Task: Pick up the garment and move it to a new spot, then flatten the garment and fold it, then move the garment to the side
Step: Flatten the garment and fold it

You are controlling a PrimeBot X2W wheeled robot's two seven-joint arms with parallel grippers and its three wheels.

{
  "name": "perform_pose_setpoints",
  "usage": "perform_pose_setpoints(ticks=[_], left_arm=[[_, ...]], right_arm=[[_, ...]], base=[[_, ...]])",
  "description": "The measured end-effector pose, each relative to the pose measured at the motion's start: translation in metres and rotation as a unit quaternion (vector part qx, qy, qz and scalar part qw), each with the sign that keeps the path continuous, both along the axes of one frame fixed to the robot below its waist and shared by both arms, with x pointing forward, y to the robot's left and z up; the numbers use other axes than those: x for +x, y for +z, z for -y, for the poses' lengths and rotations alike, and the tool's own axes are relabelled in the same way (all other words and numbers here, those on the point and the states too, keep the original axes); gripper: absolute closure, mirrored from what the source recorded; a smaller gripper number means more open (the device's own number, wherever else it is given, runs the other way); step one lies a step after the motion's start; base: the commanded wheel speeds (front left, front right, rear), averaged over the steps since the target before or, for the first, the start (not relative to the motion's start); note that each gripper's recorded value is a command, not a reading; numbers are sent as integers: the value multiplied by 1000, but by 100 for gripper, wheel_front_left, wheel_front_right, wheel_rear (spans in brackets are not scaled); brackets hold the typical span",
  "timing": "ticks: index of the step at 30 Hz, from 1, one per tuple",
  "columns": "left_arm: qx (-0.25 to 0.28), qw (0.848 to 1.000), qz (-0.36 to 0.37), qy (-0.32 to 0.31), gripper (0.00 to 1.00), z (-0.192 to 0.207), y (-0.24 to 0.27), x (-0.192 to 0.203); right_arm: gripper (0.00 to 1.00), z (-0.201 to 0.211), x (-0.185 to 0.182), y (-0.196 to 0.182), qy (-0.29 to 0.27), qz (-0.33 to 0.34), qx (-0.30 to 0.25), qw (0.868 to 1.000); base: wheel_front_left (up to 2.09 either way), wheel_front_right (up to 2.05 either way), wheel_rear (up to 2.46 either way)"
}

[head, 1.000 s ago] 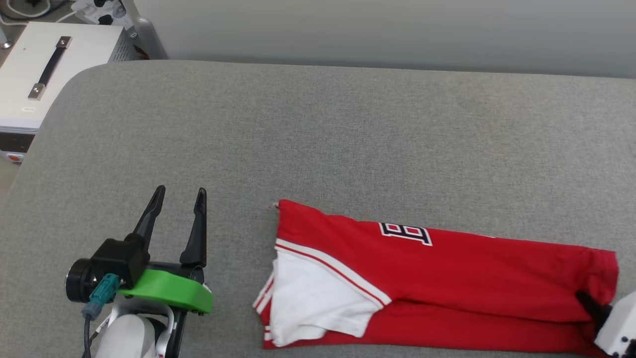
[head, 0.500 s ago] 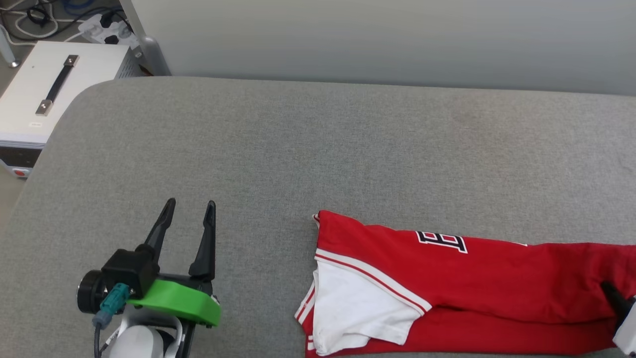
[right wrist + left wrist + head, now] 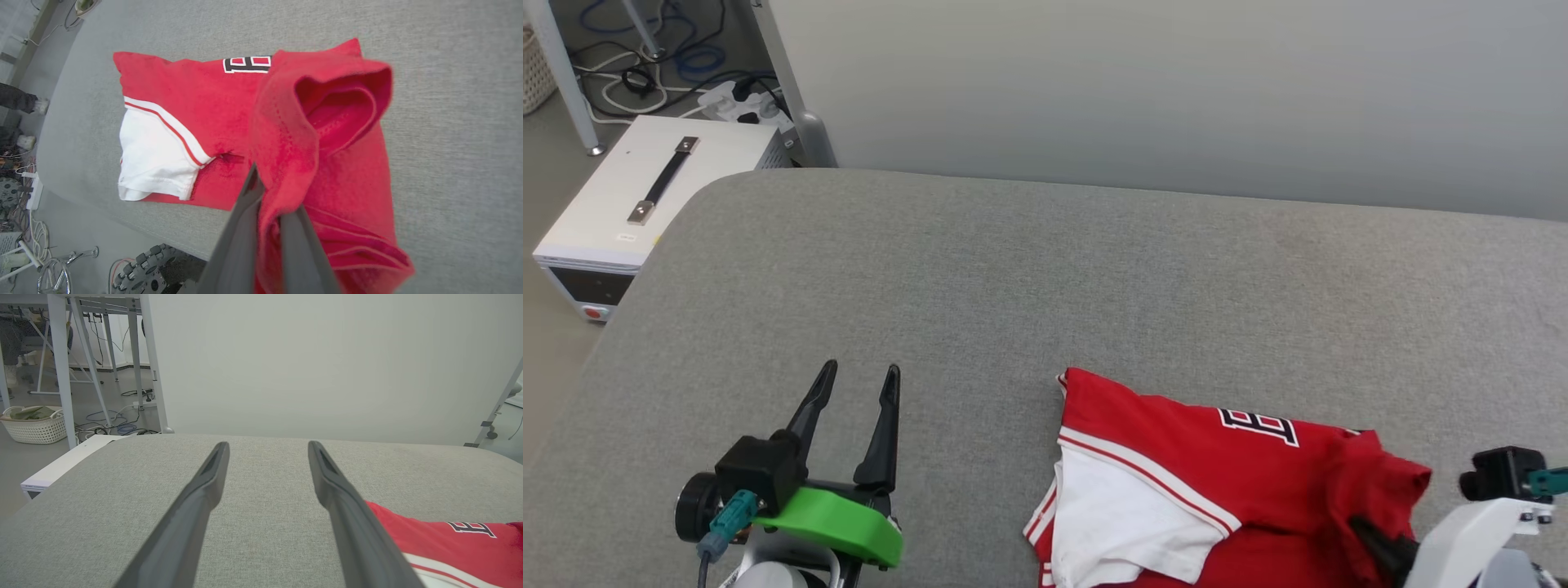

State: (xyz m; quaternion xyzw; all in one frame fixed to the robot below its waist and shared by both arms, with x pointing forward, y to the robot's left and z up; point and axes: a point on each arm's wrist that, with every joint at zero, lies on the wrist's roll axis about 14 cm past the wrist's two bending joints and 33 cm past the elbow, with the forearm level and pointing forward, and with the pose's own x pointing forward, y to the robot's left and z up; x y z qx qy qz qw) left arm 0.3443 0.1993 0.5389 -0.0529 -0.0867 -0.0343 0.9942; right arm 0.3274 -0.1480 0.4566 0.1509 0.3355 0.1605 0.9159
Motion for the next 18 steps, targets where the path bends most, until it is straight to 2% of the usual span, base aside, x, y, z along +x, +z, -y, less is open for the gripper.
perform_pose_setpoints(ticks=[6,10,14,18], left_arm=[[-4,1000,-1,16,0,-10,-1,-11],[-6,1000,0,27,0,-17,-1,-16],[-5,999,-1,37,0,-24,-2,-20],[-5,999,-5,45,0,-28,-4,-23]], right_arm=[[100,-64,-5,8,43,-5,71,997],[100,-89,1,13,64,4,104,993],[100,-117,7,13,76,5,160,984],[100,-144,10,6,97,-8,179,979]], base=[[0,0,0],[0,0,0],[0,0,0],[0,0,0]])
